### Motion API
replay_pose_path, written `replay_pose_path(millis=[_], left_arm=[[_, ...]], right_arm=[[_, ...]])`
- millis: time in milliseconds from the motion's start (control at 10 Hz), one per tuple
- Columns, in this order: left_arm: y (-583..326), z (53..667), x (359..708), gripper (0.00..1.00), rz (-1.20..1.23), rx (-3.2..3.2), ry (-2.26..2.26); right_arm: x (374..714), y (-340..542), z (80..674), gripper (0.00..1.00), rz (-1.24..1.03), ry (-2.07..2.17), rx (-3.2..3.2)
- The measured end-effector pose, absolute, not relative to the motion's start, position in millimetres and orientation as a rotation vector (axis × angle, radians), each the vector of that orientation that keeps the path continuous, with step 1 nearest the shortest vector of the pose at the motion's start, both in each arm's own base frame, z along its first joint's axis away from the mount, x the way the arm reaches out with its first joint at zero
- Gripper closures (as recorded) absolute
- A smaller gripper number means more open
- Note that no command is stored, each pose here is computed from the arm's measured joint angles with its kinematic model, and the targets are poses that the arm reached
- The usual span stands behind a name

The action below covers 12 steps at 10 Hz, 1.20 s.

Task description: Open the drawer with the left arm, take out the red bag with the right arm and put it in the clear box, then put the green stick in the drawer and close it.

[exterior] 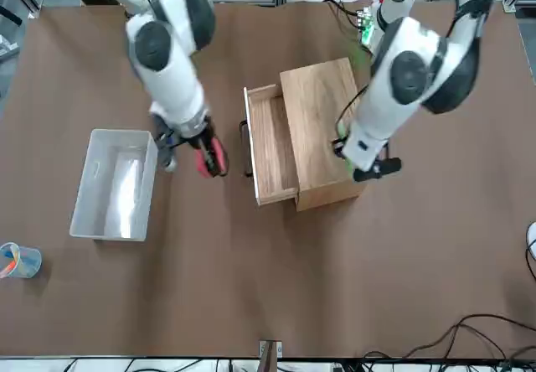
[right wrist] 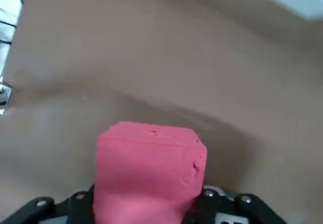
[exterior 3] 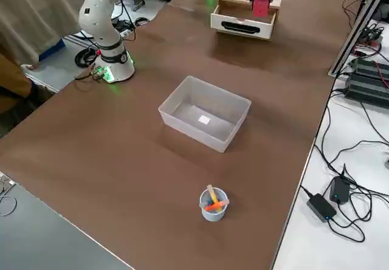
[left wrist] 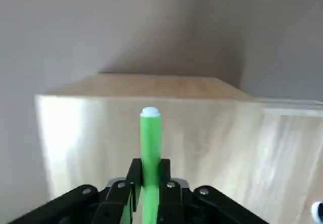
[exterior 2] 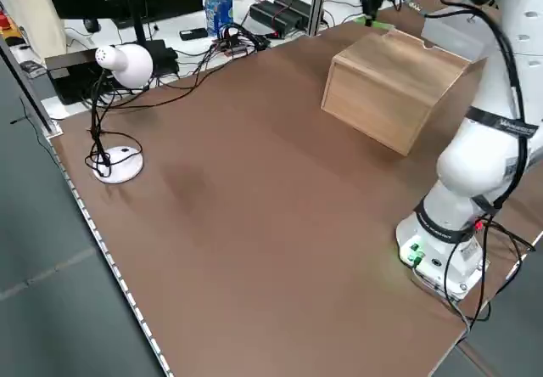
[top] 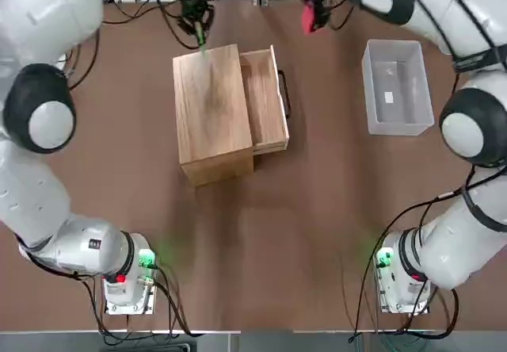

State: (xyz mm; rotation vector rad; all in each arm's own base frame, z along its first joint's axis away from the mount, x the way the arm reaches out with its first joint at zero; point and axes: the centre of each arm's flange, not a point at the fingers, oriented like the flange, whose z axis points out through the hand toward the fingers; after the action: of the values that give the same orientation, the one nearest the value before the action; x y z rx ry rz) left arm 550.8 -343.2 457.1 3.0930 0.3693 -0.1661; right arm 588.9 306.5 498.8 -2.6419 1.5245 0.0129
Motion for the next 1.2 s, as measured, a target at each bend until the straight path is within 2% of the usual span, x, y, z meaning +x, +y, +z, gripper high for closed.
replay_pose_path(millis=[500, 800, 1000, 1200], left_arm=[[-498, 406, 487, 0.82, -0.162, 3.101, 0.335], [-526, 385, 461, 0.8, -0.116, 3.158, 0.296], [-522, 381, 466, 0.53, -0.087, 3.177, 0.295], [-500, 405, 491, 0.24, -0.029, 3.158, 0.347]], right_arm=[[641, 109, 486, 0.38, 0.062, 0.89, -2.965], [645, 34, 468, 0.38, 0.103, 0.533, -3.049], [644, 26, 461, 0.38, 0.097, 0.257, -3.083], [639, 11, 418, 0.38, 0.102, 0.063, -3.098]])
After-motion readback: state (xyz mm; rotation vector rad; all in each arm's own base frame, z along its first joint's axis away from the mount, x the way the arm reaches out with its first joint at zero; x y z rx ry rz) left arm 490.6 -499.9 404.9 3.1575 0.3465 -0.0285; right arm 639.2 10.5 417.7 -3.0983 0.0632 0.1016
